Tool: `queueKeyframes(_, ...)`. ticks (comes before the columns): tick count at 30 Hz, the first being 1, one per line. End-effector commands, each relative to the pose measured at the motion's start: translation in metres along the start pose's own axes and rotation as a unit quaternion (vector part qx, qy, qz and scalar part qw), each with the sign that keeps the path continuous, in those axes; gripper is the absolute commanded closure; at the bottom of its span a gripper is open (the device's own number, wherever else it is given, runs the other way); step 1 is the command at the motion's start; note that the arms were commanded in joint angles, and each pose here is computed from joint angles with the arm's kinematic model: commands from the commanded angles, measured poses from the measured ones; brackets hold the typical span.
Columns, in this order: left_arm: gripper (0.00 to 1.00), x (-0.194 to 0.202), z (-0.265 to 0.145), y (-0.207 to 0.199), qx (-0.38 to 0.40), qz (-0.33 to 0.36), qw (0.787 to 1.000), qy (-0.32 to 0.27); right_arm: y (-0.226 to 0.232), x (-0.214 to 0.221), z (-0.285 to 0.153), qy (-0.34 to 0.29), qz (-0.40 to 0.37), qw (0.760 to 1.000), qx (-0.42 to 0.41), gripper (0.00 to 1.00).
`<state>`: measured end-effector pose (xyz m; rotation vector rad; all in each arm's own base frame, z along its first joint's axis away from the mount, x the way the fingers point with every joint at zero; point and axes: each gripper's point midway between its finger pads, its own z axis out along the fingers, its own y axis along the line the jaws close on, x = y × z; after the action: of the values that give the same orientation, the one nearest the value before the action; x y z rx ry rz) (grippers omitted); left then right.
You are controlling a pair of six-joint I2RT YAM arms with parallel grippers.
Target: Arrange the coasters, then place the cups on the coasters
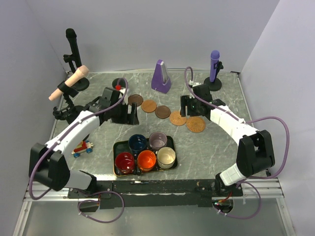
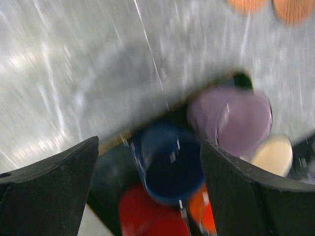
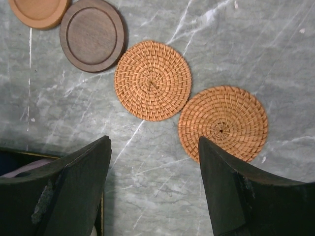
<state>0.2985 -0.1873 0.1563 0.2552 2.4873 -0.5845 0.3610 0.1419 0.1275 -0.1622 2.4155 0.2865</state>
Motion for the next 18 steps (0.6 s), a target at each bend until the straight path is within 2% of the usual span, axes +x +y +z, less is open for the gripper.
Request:
queueKeyframes(1,0.12,0.044,-0.028,-0.019,0.049,-0.035,0.996,0.066,0.010,-0.006,-0.008,-0.019,0.012,1.000,-0.016,0.22)
queueKeyframes(7,0.19,0.073,-0.024,-0.019,0.063,-0.067,0.992,0.090,0.016,-0.001,-0.009,-0.013,0.013,1.000,-0.022,0.22)
queueKeyframes(14,0.35,0.094,-0.009,-0.006,0.028,-0.077,0.989,0.127,0.012,0.007,-0.018,-0.016,0.017,1.000,-0.014,0.22)
queueKeyframes(18,0.44,0.098,-0.003,-0.002,0.016,-0.086,0.988,0.127,0.009,0.014,-0.023,-0.016,0.020,1.000,-0.008,0.22)
